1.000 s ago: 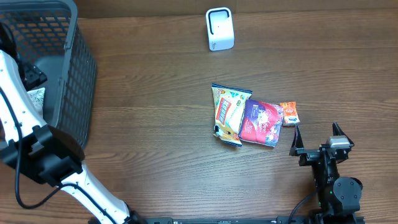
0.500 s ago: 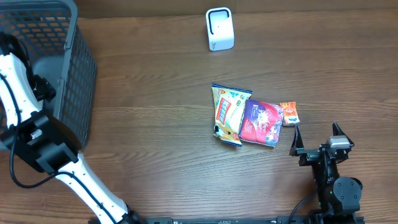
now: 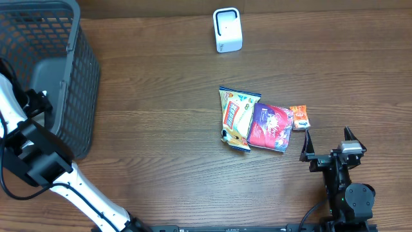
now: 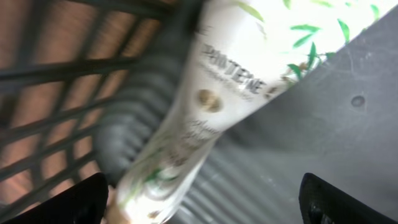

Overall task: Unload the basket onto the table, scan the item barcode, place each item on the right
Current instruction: 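Grasp the white Pantene tube in the basket with the left gripper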

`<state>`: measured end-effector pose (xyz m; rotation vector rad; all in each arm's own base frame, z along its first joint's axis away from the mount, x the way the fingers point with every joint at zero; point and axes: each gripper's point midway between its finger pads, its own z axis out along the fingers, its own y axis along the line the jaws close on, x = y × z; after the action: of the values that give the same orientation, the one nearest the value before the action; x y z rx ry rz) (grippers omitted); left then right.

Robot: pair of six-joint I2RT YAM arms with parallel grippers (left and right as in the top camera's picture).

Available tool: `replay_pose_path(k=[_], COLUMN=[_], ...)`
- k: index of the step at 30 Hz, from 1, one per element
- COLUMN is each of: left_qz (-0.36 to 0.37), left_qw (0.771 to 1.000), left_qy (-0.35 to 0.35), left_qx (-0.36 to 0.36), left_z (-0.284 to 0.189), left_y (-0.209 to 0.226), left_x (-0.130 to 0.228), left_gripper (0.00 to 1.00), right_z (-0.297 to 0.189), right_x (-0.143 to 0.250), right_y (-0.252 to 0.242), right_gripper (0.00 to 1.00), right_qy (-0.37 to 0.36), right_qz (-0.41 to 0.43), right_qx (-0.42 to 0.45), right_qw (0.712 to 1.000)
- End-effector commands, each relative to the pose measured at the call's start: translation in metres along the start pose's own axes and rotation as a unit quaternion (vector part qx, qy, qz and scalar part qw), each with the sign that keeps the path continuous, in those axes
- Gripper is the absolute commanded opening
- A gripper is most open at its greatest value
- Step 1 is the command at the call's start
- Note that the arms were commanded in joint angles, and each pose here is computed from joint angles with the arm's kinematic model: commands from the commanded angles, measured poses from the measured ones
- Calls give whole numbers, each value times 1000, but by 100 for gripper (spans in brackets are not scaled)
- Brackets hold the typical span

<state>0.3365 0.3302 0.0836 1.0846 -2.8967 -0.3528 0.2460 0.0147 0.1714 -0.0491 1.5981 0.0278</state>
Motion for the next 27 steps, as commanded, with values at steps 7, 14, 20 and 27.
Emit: replay_pose_path(k=[7, 14, 20, 27], left_qz=[38, 41, 44, 31], left_qw=[999, 998, 997, 998], left_qy=[26, 41, 55, 55], left_qx=[13, 5, 7, 6], left_z=[34, 52, 63, 63], left_y=[-13, -14, -17, -17], left_x=[13, 23, 32, 32], left_gripper=[90, 78, 50, 4], right_z=[0, 0, 0, 0], right_x=[1, 1, 1, 1], right_y=[-1, -1, -1, -1], right_gripper=[100, 100, 100, 100], right_qy=[-4, -4, -4, -4], right_qz=[3, 3, 3, 3], right_qx=[3, 3, 3, 3], right_qw=[1000, 1000, 1000, 1000])
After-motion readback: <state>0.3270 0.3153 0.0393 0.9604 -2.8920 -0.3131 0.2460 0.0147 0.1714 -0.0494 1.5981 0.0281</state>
